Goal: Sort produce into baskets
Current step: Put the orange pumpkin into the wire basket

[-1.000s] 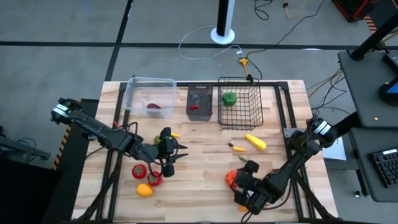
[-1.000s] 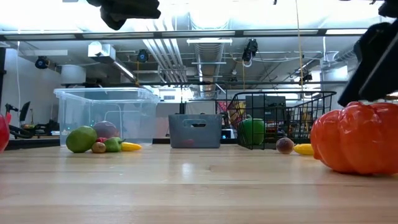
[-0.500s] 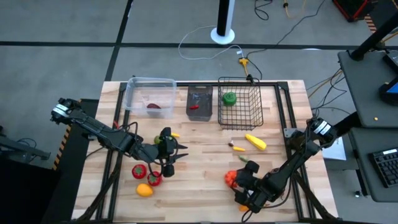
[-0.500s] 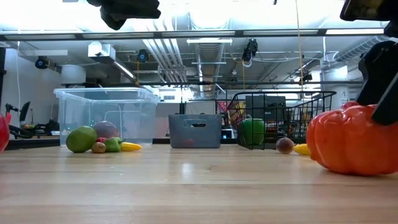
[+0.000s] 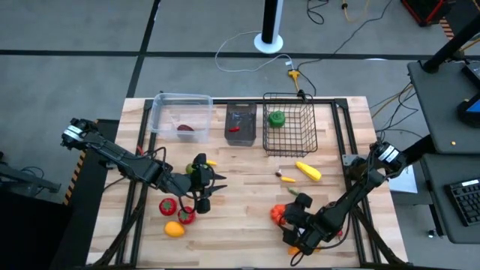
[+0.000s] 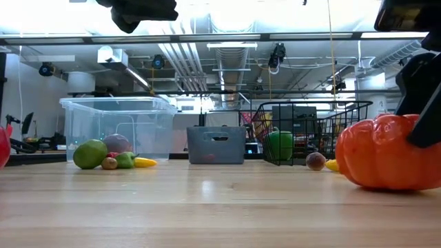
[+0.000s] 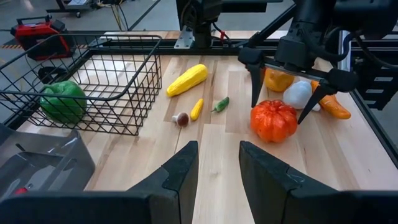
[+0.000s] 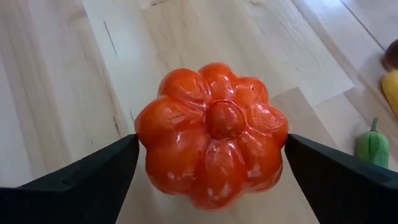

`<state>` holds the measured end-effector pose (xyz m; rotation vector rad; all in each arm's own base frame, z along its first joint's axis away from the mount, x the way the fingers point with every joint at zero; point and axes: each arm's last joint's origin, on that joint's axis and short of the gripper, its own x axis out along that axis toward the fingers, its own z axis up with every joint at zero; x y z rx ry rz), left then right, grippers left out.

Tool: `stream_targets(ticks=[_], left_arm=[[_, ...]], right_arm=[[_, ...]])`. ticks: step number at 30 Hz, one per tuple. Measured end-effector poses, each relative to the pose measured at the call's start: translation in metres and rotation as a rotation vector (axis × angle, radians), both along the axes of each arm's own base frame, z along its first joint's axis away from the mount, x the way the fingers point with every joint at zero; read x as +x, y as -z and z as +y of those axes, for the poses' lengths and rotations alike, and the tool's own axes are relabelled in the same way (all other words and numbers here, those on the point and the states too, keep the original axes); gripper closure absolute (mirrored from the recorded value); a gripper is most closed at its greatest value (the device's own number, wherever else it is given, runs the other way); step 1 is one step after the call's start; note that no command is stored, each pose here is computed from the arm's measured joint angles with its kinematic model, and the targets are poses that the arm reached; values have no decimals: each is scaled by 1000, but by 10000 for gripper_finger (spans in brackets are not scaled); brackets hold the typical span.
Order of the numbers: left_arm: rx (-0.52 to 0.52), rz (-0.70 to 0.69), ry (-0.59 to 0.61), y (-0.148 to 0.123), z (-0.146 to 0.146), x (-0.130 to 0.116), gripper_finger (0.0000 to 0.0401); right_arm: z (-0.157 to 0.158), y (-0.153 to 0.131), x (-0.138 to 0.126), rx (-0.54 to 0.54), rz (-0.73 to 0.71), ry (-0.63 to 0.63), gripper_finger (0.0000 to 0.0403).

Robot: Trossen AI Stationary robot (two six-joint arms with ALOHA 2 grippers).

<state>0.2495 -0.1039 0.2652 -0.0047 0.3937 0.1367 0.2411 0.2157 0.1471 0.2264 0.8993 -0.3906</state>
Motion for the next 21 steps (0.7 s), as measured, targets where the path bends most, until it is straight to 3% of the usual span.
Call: stream_targets(ticks=[11,21], left_arm=[[2,0,1,0,0,0,301],[2,0,1,0,0,0,301]], right_arm=[[1,0,1,11,-10,4,97],[1,-6,3,15,-38,19,101]])
